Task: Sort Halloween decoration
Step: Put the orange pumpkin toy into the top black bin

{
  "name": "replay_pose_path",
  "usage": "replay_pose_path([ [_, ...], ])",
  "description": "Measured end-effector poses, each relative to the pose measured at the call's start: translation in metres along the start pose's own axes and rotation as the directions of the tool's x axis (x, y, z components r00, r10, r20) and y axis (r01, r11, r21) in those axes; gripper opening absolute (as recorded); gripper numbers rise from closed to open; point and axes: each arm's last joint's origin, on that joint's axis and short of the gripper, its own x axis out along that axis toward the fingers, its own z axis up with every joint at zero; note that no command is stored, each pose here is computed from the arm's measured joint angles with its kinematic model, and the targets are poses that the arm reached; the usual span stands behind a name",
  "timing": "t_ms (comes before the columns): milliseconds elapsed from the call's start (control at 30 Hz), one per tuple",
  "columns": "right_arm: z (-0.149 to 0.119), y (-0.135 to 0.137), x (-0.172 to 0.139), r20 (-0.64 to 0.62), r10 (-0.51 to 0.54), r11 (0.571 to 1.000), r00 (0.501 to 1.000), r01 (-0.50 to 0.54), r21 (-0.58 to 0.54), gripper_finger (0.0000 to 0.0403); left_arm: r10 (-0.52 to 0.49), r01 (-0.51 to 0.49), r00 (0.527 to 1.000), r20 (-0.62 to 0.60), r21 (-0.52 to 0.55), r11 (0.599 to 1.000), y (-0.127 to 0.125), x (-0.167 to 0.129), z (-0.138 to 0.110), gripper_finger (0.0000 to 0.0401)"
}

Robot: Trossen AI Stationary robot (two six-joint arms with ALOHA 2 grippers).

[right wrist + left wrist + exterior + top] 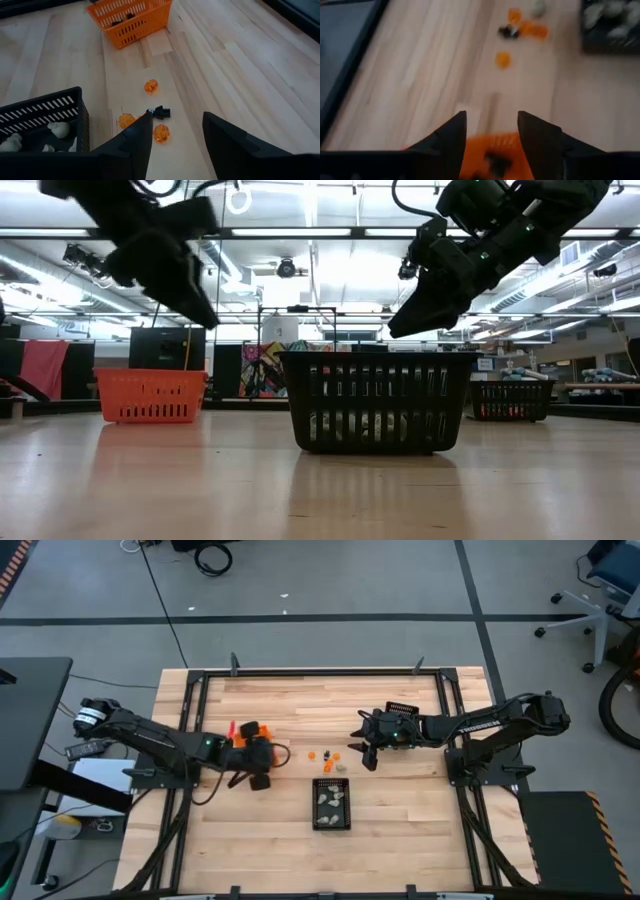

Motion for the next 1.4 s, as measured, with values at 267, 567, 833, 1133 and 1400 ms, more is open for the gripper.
replay_pose_path([
  [267,-0.001,0.002,0.002,-0.011,0.057,0.997,0.998,-0.057,-0.042,0.0179,-0.103,0.102,0.994,0.035,0.019,0.995,-0.002,0.037,0.012,0.0203],
  [567,-0.017,0.000,0.044,-0.005,0.068,0.994,0.998,-0.069,-0.090,0.0179,-0.078,0.075,0.996,0.053,0.055,0.996,-0.003,0.068,0.014,0.0204],
  [833,-0.034,-0.004,0.081,-0.098,0.093,0.987,0.991,-0.105,-0.124,0.0179,-0.060,0.060,0.996,0.069,0.004,0.998,0.002,0.074,0.016,0.0204],
  [1133,-0.047,-0.012,0.096,-0.167,0.064,0.981,0.984,-0.093,-0.171,0.0179,-0.063,0.063,0.995,0.083,0.002,0.998,0.002,0.073,0.017,0.0204],
  [1400,-0.051,-0.012,0.100,-0.168,0.067,0.971,0.984,-0.102,-0.214,0.0149,-0.064,0.063,0.992,0.106,0.009,0.998,0.002,0.073,0.020,0.0204],
])
